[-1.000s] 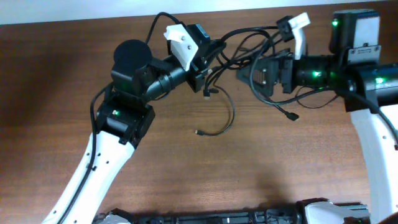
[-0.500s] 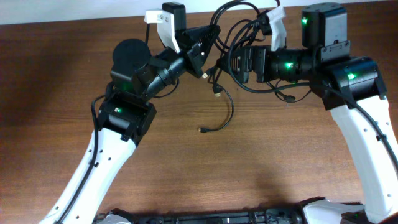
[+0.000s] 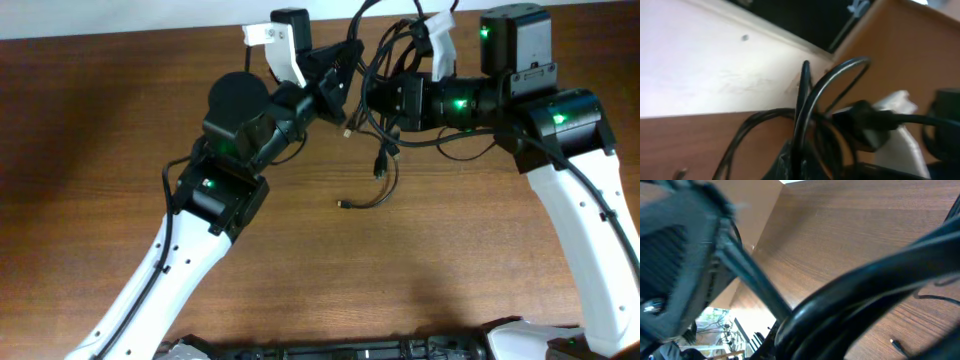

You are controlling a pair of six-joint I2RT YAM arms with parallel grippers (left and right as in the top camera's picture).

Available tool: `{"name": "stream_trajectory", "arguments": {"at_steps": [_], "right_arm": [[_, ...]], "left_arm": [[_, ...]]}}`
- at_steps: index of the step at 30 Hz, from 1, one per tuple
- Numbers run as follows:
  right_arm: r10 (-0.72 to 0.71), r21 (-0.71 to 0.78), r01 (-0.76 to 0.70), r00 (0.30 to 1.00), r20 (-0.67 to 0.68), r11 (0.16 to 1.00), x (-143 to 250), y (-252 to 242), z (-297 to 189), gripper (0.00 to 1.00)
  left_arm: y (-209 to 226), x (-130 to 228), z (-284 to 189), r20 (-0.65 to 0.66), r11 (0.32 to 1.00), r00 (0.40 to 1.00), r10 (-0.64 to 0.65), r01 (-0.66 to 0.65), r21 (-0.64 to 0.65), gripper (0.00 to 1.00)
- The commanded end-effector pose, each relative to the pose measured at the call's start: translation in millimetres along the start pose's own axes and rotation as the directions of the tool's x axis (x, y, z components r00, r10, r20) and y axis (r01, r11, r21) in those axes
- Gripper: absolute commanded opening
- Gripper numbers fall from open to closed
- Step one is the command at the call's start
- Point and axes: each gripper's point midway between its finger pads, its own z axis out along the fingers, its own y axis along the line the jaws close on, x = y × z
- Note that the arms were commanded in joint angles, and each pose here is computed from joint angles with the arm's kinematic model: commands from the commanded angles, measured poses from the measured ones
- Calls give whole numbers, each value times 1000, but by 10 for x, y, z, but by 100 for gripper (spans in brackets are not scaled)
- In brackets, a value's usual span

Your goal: Untangle cables

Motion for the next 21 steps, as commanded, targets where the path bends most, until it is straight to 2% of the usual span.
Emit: {"name": "stream_trajectory", "arguments": {"at_steps": [1, 6, 16, 21], "right_arm": [[-12, 16, 12, 1000, -5, 1000, 12, -14, 2, 4], [-23, 32, 23, 1000, -5, 999, 14, -45, 0, 4], [-29, 41, 30, 1000, -8, 999, 23, -62, -1, 4], [-29, 66, 29, 1000, 0, 997, 9, -104, -3, 4]], "left_arm": [[454, -238, -111, 101, 974, 995, 4, 19, -224, 0], [983, -317, -292, 102, 916, 994, 31, 12, -402, 0], [1706, -728, -729, 160, 823, 983, 91, 16, -568, 0], [1816, -802, -821, 81, 779, 971, 223, -128, -614, 0]]}}
